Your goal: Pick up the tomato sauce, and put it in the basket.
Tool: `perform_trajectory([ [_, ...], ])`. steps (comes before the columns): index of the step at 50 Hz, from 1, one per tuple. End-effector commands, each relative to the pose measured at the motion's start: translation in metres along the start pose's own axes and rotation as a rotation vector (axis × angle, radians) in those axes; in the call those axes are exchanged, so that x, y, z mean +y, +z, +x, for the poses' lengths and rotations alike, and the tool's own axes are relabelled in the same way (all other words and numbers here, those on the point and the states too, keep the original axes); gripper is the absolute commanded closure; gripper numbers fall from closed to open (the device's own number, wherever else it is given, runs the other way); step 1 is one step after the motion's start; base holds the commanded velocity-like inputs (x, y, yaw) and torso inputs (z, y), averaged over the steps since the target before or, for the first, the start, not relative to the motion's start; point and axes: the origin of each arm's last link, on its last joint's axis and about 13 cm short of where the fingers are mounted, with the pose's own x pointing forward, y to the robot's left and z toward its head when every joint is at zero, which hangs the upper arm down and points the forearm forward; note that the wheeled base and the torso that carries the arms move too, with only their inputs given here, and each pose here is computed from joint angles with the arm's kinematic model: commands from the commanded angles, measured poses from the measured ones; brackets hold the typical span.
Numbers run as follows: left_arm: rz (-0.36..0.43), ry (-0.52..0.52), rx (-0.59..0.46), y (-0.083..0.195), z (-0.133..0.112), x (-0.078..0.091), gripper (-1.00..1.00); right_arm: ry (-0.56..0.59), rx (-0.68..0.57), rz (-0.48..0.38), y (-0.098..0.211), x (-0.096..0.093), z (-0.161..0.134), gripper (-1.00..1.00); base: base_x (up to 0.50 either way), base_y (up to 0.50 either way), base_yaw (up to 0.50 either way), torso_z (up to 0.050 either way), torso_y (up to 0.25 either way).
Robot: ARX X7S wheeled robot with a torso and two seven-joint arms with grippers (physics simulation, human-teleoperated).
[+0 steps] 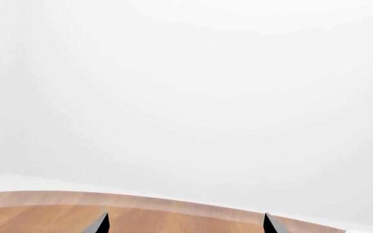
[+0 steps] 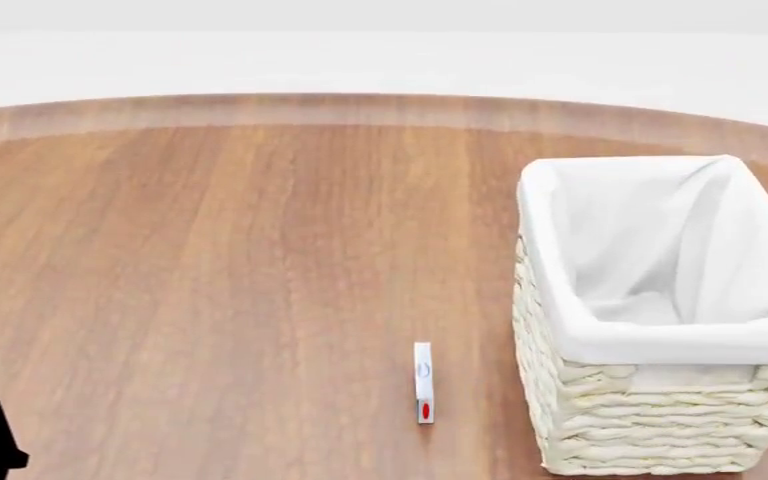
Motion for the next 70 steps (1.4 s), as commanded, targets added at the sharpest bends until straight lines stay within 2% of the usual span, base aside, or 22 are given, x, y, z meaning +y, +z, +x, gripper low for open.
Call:
perform_trajectory([
  [1, -0.001, -0.006, 0.010, -0.004, 0.001, -0.001, -1.00, -0.023, 0.049, 0.024, -0.012, -0.003, -0.015, -1.00, 0.00, 0.00, 0.00, 0.000, 0.000],
  [29, -0.004, -0.012, 0.022, -0.009, 0.000, -0.002, -1.00, -0.022, 0.117, 0.048, -0.031, -0.001, -0.023, -1.00, 0.00, 0.00, 0.00, 0.000, 0.000],
  [49, -0.009, -0.011, 0.026, -0.011, 0.000, -0.001, -1.00, -0.018, 0.213, 0.053, -0.035, -0.002, -0.024, -1.00, 0.00, 0.00, 0.00, 0.000, 0.000],
  [70, -0.015, -0.013, 0.033, -0.015, -0.001, -0.002, -1.00, -0.020, 0.238, 0.070, -0.042, -0.003, -0.023, -1.00, 0.00, 0.00, 0.00, 0.000, 0.000],
])
